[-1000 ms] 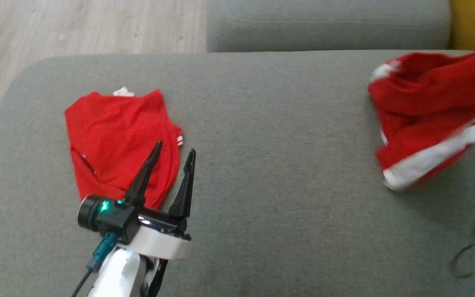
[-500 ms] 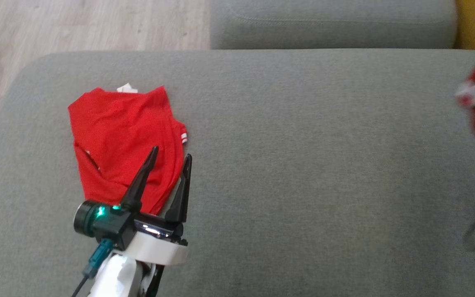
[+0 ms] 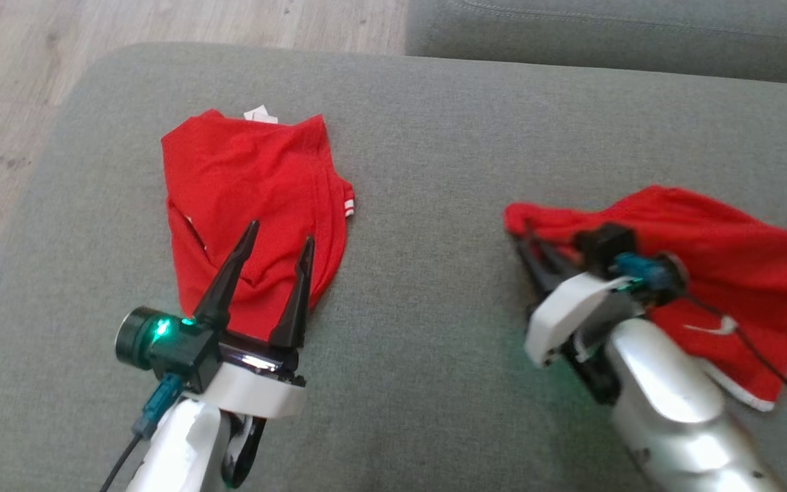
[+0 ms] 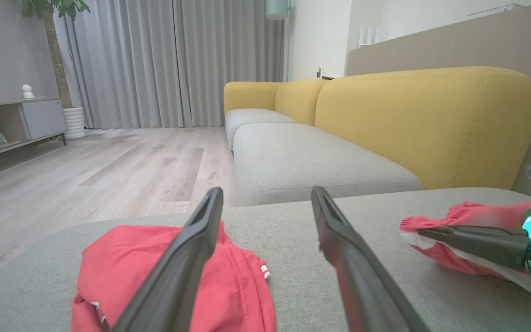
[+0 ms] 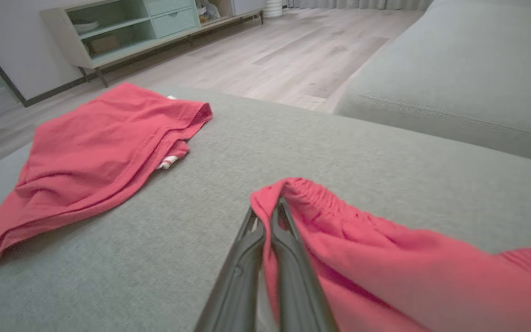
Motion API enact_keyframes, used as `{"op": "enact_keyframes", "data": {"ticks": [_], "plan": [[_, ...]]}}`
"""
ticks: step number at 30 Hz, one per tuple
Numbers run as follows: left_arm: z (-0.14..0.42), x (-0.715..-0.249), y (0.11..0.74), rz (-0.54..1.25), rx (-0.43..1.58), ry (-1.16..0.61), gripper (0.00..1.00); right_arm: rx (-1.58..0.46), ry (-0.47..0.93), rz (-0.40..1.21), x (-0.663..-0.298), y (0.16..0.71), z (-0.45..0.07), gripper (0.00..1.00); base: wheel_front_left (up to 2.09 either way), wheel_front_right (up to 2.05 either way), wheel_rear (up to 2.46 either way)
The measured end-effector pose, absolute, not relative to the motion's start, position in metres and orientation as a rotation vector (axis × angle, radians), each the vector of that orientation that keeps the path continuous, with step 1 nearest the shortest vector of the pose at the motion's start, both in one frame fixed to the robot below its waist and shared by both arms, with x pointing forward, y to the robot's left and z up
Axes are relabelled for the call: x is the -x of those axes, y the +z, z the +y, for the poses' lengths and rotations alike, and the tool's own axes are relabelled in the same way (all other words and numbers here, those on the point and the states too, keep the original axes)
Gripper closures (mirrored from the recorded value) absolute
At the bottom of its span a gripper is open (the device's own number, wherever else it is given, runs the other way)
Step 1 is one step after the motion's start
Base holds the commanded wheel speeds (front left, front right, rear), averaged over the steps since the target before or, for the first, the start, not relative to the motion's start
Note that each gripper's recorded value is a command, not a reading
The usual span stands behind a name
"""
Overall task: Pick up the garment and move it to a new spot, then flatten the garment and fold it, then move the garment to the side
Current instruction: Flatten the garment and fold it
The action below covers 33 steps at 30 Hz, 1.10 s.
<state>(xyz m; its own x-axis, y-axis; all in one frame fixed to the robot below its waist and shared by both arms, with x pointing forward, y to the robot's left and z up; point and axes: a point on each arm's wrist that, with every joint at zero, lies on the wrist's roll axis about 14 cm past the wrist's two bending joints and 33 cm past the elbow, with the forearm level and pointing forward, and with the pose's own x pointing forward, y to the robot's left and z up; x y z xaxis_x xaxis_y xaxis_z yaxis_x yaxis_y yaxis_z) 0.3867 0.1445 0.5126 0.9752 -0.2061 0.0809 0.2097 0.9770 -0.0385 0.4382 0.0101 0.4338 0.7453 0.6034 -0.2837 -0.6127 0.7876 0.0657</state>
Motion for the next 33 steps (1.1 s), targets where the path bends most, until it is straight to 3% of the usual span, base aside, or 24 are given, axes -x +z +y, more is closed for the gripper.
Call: {"op": "enact_keyframes", "data": {"ticks": [2,3,4,15,21,29,33], "plan": [[0.146,-0.387,0.510,-0.069,0.045,-0.207,0.00,0.035,0.696,0.320,-0.433,0.426,0.021,1.00,0.00,0.00,0.00],[0.146,-0.387,0.509,-0.066,0.044,-0.207,0.00,0.038,0.702,0.324,-0.433,0.425,0.023,0.27,0.00,0.00,0.00],[0.146,-0.387,0.508,-0.064,0.044,-0.209,0.00,0.042,0.702,0.327,-0.433,0.423,0.023,0.00,0.00,0.00,0.00],[0.125,-0.393,0.518,-0.093,0.053,-0.266,0.00,0.010,0.603,0.335,-0.436,0.423,-0.008,0.00,0.00,0.00,0.00],[0.107,-0.395,0.528,-0.124,0.063,-0.314,0.00,-0.045,0.490,0.253,-0.441,0.447,-0.047,0.00,0.00,0.00,0.00],[0.081,-0.397,0.533,-0.136,0.086,-0.375,0.00,-0.144,0.227,0.083,-0.428,0.481,-0.139,0.00,0.00,0.00,0.00],[0.063,-0.394,0.533,-0.133,0.115,-0.417,0.00,-0.149,0.067,0.036,-0.386,0.479,-0.185,0.00,0.00,0.00,0.00]]}}
